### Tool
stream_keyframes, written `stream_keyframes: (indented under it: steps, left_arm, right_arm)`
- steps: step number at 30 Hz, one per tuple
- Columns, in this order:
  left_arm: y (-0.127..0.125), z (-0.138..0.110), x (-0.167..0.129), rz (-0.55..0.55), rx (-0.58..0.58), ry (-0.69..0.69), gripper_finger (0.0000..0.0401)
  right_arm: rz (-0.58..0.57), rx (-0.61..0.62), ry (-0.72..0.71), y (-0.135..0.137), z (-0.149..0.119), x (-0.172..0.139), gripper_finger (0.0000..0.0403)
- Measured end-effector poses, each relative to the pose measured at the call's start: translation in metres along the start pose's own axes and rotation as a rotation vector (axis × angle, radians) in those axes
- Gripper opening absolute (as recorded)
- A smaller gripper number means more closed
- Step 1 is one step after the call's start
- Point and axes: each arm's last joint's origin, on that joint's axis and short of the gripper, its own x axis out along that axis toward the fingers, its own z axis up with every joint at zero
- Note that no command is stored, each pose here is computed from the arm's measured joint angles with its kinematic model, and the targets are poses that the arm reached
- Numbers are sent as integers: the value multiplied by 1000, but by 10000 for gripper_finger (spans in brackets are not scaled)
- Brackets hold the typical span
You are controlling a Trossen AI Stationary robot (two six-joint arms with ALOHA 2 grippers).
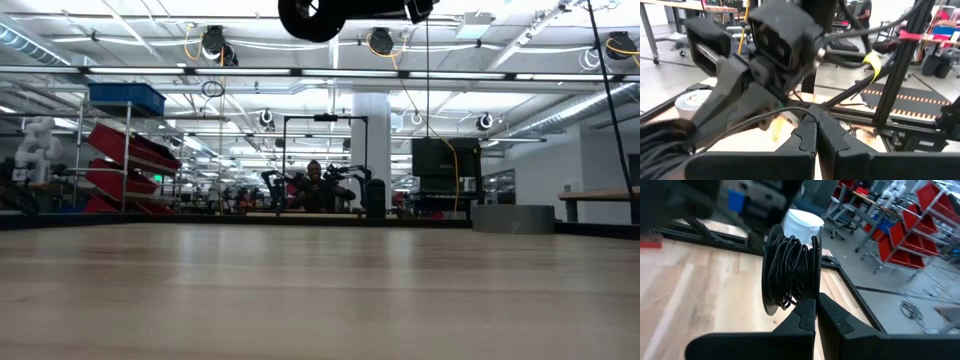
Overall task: Coil cords
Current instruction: Coil the black wire onto the spool
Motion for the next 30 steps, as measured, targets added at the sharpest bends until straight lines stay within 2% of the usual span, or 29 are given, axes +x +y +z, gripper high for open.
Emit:
stream_keyframes:
  steps: [14, 25, 30]
  left_arm:
    - [13, -30, 22, 54, 30, 117, 2]
    - [17, -33, 24, 71, 5, 140, 2]
    - [14, -33, 23, 26, -28, 150, 2]
  right_arm:
    - [28, 18, -5, 1, 0, 0, 0]
    - [39, 38, -8, 1, 0, 0, 0]
    - [37, 35, -4, 1, -1, 0, 0]
